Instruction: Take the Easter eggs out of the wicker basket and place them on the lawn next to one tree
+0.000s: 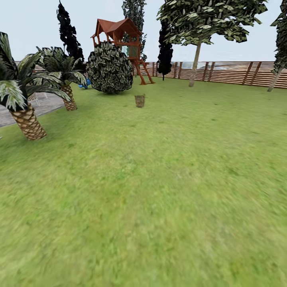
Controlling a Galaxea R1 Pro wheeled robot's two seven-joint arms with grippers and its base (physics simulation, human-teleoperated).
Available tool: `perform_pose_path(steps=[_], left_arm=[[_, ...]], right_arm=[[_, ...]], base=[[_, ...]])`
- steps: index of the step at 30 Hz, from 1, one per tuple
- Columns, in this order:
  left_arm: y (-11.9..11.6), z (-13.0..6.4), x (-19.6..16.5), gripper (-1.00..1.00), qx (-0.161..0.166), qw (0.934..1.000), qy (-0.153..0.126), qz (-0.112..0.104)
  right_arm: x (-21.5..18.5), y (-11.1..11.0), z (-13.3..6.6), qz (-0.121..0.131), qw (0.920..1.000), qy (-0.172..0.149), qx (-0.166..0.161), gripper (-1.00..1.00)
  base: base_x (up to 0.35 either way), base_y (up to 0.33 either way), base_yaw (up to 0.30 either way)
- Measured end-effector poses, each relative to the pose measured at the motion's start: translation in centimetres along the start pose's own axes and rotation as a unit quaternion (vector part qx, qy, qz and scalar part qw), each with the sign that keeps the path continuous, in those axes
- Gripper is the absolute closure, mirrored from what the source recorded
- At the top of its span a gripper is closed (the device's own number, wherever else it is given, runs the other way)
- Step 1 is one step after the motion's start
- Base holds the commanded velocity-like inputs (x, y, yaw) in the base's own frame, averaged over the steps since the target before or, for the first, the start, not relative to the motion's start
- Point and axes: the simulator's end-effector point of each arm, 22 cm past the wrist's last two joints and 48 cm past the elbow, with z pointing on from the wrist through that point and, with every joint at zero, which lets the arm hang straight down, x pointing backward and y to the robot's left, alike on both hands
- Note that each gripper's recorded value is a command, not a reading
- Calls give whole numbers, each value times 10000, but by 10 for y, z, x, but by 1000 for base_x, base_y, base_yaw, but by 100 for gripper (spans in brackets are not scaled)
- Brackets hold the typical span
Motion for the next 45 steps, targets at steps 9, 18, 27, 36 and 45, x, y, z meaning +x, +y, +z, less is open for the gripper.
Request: perform_pose_path(steps=[9,18,27,36,45], left_arm=[[0,0,-1,-100,0,10000,-4,0],[0,0,0,-100,0,10000,0,0],[0,0,0,-100,0,10000,-2,0],[0,0,0,-100,0,10000,0,0],[0,0,0,-100,0,10000,-3,0]], right_arm=[[0,0,0,6,10000,4,2,-100],[0,1,0,-4,10000,0,-4,-100],[0,1,0,-4,10000,0,-5,-100],[0,1,0,-4,10000,-4,-4,-100],[0,1,0,-4,10000,-6,-3,-100]], base=[[339,74,0],[340,74,0],[340,74,0],[340,74,0],[340,74,0]])
